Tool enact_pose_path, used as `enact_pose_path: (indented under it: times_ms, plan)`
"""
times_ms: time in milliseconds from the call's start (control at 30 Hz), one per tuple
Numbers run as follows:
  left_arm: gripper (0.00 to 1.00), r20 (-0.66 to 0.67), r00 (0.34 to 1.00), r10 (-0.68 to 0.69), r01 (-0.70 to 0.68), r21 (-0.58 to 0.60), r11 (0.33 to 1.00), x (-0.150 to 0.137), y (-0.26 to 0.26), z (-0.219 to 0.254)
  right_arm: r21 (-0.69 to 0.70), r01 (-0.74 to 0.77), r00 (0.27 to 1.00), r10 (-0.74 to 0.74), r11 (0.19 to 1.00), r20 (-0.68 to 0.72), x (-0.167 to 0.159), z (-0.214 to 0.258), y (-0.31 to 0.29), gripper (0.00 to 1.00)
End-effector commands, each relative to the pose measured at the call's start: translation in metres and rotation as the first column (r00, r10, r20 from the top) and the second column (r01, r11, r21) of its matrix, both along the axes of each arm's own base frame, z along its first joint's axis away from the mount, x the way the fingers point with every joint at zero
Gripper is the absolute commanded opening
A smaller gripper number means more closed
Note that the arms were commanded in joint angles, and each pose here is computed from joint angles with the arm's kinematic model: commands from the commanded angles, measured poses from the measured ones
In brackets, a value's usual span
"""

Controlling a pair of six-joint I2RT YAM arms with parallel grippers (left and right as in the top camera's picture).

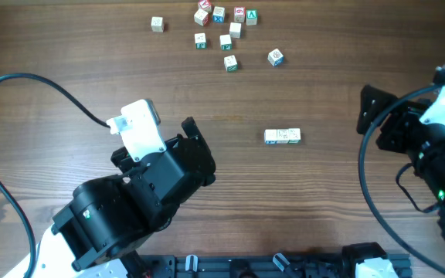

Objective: Form a horizontal line

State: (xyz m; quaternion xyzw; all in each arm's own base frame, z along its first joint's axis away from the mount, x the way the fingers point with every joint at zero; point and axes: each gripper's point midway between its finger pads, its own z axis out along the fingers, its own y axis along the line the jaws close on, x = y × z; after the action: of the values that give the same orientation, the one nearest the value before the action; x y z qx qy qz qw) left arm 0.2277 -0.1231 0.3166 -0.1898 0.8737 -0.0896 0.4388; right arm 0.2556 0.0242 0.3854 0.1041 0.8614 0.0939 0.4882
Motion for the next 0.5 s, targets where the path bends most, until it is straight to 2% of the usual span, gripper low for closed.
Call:
enact_pose_path:
  times_ms: [0, 200, 467]
  plan:
    - [1.00, 0.022, 1.000, 0.017, -0.017, 0.022, 1.000, 0.002, 0.004, 0.003, -0.015, 0.004, 0.999, -0.004, 1.000, -0.035, 0.007, -0.009, 0.001, 1.00]
    - [1.00, 0.022, 1.000, 0.017, -0.017, 0.022, 1.000, 0.002, 0.004, 0.003, -0.014, 0.000, 1.000, 0.000, 1.000, -0.027, 0.002, -0.009, 0.002, 1.00]
    - [1.00, 0.022, 1.000, 0.017, -0.017, 0.022, 1.000, 0.002, 0.004, 0.003, 0.019, 0.000, 0.984, -0.003, 1.000, 0.178, -0.073, 0.024, -0.010, 1.00]
